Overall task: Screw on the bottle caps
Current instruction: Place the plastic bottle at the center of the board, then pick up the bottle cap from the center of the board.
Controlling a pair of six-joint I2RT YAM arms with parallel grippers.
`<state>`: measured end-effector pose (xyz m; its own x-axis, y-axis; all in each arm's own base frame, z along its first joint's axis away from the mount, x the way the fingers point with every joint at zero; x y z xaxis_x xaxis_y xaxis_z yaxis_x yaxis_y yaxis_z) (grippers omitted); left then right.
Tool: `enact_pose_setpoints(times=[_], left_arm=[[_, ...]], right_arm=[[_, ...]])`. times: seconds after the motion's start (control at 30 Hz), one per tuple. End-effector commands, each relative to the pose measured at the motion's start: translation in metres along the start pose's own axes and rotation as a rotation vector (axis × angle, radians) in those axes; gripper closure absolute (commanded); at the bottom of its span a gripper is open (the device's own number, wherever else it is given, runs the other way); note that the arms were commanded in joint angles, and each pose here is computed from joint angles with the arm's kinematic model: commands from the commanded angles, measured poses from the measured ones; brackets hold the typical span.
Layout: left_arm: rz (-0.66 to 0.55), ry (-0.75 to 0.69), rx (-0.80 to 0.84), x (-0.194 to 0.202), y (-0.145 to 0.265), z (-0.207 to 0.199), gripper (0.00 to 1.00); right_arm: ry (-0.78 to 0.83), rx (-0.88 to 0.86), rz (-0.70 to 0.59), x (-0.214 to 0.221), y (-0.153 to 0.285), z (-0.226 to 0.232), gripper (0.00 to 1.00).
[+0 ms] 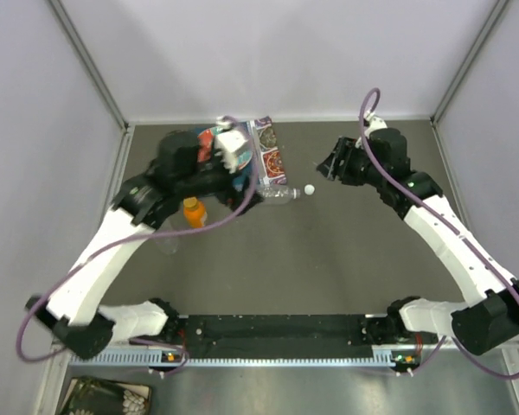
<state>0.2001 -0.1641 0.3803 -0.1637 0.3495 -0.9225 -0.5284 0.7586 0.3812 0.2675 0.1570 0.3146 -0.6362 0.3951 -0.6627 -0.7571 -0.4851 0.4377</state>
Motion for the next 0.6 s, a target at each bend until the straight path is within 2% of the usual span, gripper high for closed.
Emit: enact_pose_setpoints(times=[0.0, 0.07, 0.1, 0.13, 0.17, 0.2, 0.23, 0.3, 0.37, 0.4, 0.43, 0.53, 0.57], left_arm=[[0.180, -0.080, -0.005, 0.005, -0.076, 0.015, 0.05], [0.201, -0.115, 0.003, -0.009, -0.101, 0.024, 0.05], [0.288, -0.099, 0.026, 0.008, -0.139, 0.032, 0.04], [0.246, -0.124, 0.016, -0.013, -0.150, 0.040, 0.04], [0.258, -0.127, 0.020, -0.014, -0.166, 0.044, 0.04], [0.363, -0.100, 0.050, 0.013, -0.206, 0.050, 0.04], [0.298, -0.137, 0.015, -0.013, -0.215, 0.058, 0.06], [0.313, -0.167, 0.001, -0.006, -0.260, 0.066, 0.08], [0.332, -0.179, -0.014, 0.009, -0.284, 0.071, 0.13], [0.369, -0.169, -0.008, 0.028, -0.298, 0.072, 0.16], [0.350, -0.175, -0.015, 0.032, -0.306, 0.073, 0.19], [0.393, -0.150, -0.025, 0.060, -0.321, 0.073, 0.39], [0.396, -0.140, -0.027, 0.064, -0.324, 0.074, 0.50]], right_arm=[[-0.054, 0.125, -0.177, -0.031, 0.035, -0.017, 0.44], [-0.053, 0.154, -0.256, -0.040, 0.052, -0.022, 0.44], [-0.032, 0.155, -0.309, -0.044, 0.068, -0.022, 0.43], [-0.017, 0.162, -0.339, -0.047, 0.075, -0.022, 0.42], [-0.002, 0.175, -0.368, -0.049, 0.081, -0.023, 0.42], [0.024, 0.165, -0.393, -0.050, 0.091, -0.021, 0.42], [0.030, 0.165, -0.405, -0.051, 0.095, -0.021, 0.41], [0.039, 0.157, -0.420, -0.050, 0.102, -0.020, 0.41], [0.038, 0.155, -0.449, -0.051, 0.109, -0.019, 0.41], [0.038, 0.153, -0.455, -0.051, 0.111, -0.019, 0.42], [0.037, 0.147, -0.463, -0.051, 0.113, -0.019, 0.42], [0.038, 0.124, -0.466, -0.050, 0.112, -0.017, 0.41], [0.041, 0.114, -0.462, -0.050, 0.111, -0.016, 0.41]])
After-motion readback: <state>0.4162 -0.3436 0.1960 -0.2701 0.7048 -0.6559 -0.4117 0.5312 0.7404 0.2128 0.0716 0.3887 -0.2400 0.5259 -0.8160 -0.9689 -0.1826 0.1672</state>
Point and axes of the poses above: each gripper's point midway between its finger pads, its own y axis back along the fingers, its own z axis along the line the jaws close on, x = y × z, the point moved 8 cm from there along y, back along the fingers, and after that the axes turned 9 degrees about -y, right-handed, at the moved point
